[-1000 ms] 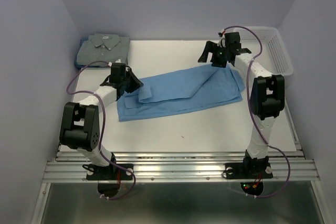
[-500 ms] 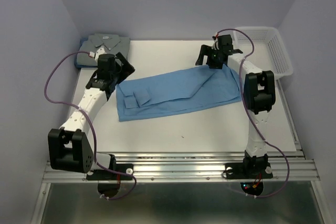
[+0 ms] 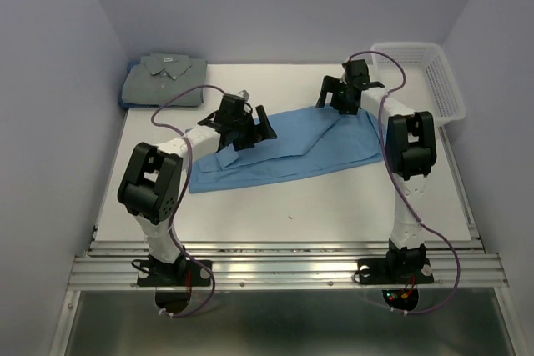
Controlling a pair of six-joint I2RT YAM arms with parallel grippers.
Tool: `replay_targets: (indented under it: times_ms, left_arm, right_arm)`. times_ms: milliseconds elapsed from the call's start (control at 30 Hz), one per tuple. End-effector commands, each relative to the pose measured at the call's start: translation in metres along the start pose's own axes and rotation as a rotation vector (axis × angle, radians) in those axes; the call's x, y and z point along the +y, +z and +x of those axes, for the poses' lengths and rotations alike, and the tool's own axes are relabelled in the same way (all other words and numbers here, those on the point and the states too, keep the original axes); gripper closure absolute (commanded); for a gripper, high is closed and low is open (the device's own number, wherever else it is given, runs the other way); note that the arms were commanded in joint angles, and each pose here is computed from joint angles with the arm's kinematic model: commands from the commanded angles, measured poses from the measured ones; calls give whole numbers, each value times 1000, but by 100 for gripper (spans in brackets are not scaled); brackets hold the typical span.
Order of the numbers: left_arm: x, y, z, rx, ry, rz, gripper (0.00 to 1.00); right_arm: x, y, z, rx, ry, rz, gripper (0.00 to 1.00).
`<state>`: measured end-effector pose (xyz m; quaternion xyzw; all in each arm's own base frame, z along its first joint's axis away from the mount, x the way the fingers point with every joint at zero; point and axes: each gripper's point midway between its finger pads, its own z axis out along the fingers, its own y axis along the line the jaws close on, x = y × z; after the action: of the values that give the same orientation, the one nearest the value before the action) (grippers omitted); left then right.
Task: Fold and stack the long sleeve shirts
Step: Fold the shirt
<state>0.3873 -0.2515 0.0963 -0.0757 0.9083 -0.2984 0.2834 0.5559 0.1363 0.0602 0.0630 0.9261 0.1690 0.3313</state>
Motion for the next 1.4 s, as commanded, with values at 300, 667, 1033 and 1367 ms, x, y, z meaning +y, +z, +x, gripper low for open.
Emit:
replay_targets:
  times_ms: [300, 667, 1033, 1367]
  left_arm:
    - [66, -32, -6, -27, 23, -453, 1]
    - [196, -158, -45, -221, -145, -971, 1]
    - [93, -120, -67, -174, 167, -561, 1]
    - [80, -52, -23, 58, 328, -612, 1]
  right_arm:
    - [-26, 10, 16, 15, 32, 72, 0]
    - [-40, 2, 15, 8, 33, 110, 0]
    - [-39, 0, 22, 28, 37, 98, 0]
    - [-42, 2, 27, 39, 40, 107, 0]
